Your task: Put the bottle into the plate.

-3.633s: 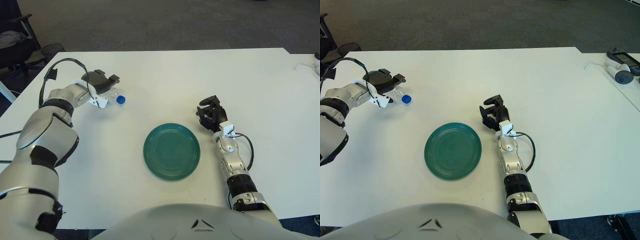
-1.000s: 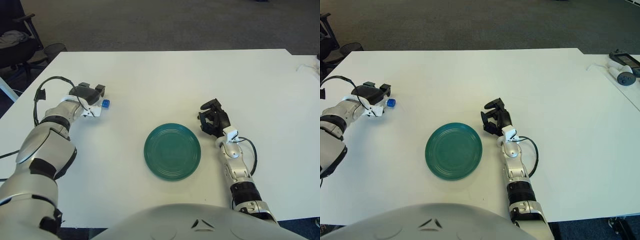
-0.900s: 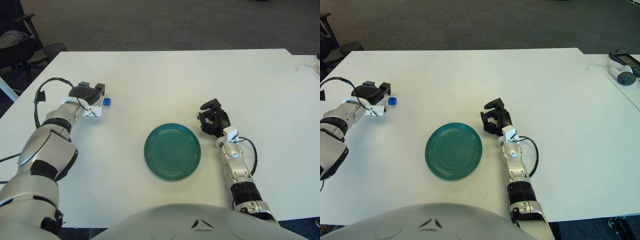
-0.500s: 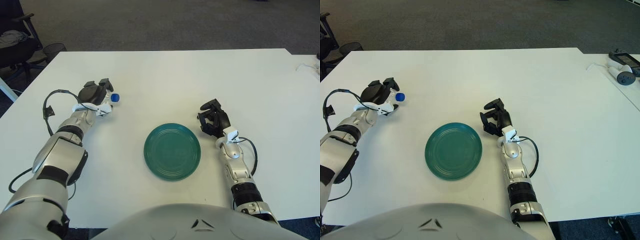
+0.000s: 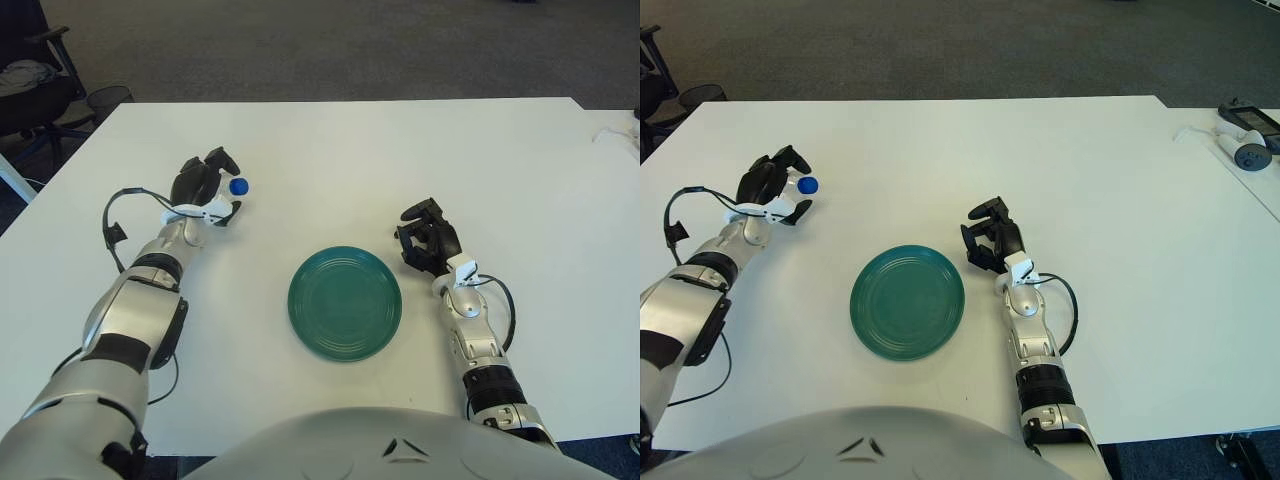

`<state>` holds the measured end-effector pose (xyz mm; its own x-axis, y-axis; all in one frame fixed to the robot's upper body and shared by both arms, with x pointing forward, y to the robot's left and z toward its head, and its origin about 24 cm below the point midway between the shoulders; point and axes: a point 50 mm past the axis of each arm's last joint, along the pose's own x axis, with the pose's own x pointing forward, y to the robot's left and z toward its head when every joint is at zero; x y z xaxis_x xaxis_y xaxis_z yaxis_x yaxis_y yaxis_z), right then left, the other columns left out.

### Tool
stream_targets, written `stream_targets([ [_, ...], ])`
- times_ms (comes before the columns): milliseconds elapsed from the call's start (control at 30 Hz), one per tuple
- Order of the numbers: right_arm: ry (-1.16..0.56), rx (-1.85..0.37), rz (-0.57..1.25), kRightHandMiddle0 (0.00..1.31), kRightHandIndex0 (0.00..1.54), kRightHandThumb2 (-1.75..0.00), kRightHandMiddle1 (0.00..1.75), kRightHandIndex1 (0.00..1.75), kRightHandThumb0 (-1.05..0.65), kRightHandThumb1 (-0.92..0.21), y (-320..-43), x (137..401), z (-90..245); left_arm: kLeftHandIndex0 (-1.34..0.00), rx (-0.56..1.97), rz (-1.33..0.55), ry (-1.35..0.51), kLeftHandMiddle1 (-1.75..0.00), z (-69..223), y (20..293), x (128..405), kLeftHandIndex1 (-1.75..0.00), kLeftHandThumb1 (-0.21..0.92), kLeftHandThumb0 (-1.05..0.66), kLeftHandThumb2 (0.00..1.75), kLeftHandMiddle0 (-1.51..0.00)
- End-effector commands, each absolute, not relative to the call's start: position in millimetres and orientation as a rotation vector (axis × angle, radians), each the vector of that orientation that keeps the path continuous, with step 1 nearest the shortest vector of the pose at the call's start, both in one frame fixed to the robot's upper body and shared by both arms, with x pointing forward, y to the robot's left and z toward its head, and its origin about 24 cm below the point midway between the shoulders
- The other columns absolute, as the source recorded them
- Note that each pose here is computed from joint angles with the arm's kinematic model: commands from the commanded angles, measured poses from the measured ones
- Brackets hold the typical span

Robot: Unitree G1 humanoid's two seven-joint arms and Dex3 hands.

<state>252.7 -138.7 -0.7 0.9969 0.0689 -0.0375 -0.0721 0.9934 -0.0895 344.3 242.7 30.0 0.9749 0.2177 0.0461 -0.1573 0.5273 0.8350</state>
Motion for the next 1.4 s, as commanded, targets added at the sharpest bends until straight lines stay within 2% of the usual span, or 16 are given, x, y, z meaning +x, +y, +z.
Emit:
stream_targets([
  [0, 0.228, -0.077, 0.067, 0.18, 0.45, -0.76, 1.75, 1.5, 0.0, -0.71, -143, 231, -35, -0.54, 0.89, 0.23, 0.034, -1.73, 35, 235, 348, -1.75, 0.11, 0.0, 1.56, -0.77],
  [300, 0.221, -0.069, 0.068, 0.21, 0.43, -0.67, 1.75, 1.43, 0.0, -0.76, -146, 230, -35, -0.54, 0.684, 0.218, -0.052, -1.74, 49, 217, 357, -1.75, 0.11, 0.0, 1.56, -0.76],
  [767, 0.218, -0.077, 0.072, 0.19, 0.45, -0.71, 1.75, 1.46, 0.0, -0.74, -145, 234, -34, -0.52, 0.371, 0.142, -0.253, -1.72, 88, 182, 374, -1.75, 0.14, 0.0, 1.52, -0.75],
  [1367, 0.228, -0.071, 0.039, 0.23, 0.42, -0.74, 1.75, 1.47, 0.0, -0.72, -150, 238, -35, -0.58, 0.14, -0.071, -0.422, -1.7, 111, 145, 363, -1.75, 0.07, 0.0, 1.59, -0.79],
])
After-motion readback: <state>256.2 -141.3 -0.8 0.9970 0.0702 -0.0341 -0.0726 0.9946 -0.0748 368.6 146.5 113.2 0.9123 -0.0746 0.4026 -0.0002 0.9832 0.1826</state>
